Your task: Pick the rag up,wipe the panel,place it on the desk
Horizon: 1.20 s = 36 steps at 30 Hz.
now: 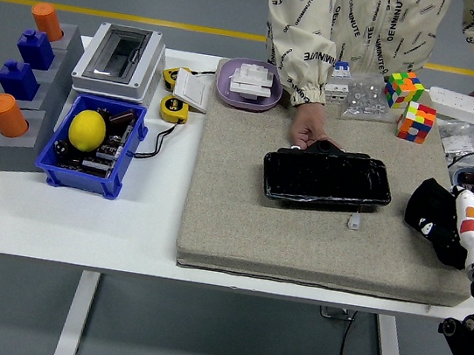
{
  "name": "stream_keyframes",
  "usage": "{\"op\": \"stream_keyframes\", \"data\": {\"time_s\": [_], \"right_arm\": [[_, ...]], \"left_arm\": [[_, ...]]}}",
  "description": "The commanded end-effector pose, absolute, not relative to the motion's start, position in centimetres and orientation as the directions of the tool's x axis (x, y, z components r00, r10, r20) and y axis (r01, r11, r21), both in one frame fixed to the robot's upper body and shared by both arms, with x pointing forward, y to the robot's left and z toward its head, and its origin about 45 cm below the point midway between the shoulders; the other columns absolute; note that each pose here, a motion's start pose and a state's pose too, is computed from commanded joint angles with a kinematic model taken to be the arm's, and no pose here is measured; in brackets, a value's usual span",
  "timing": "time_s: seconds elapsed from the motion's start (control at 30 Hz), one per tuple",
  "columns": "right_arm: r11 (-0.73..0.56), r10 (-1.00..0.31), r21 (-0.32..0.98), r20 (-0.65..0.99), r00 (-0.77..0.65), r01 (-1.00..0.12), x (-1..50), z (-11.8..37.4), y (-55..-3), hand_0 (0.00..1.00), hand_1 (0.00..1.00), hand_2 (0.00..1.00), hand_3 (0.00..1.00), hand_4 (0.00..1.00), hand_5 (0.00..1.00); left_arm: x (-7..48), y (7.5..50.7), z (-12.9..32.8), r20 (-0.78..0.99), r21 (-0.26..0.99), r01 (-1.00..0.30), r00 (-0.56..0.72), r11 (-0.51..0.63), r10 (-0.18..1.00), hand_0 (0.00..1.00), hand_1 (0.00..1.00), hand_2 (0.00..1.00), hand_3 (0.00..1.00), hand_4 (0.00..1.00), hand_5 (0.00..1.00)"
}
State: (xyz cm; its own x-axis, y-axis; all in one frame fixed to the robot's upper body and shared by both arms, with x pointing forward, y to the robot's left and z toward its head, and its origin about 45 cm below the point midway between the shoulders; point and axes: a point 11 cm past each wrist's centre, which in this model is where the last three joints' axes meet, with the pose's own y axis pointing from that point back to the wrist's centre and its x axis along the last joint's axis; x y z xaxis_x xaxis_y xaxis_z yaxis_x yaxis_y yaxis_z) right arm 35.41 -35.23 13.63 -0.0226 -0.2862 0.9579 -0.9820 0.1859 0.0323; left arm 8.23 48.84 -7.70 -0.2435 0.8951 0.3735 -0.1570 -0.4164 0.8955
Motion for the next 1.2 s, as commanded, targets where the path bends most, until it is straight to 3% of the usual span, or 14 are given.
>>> {"op": "stream_keyframes", "data": {"time_s": [0.73, 1.2], "right_arm": [[0.104, -0.386, -0.086, 0.915, -0.12, -0.991, 39.2, 19.0, -30.6, 0.417, 0.486, 0.536, 0.514, 0.683, 0.179], [0.028, -0.413, -0.049, 0.909, -0.056, -0.998, 39.7, 17.5, -26.5, 0.41, 0.487, 0.537, 0.515, 0.688, 0.182]], "left_arm": [[8.2, 49.2, -7.5, 0.384, 0.892, -0.155, -0.233, -0.424, 0.893, 0.65, 0.661, 0.695, 0.579, 0.675, 0.442], [8.5, 48.8, -7.7, 0.374, 0.896, -0.158, -0.238, -0.416, 0.896, 0.653, 0.661, 0.695, 0.58, 0.674, 0.439]]}}
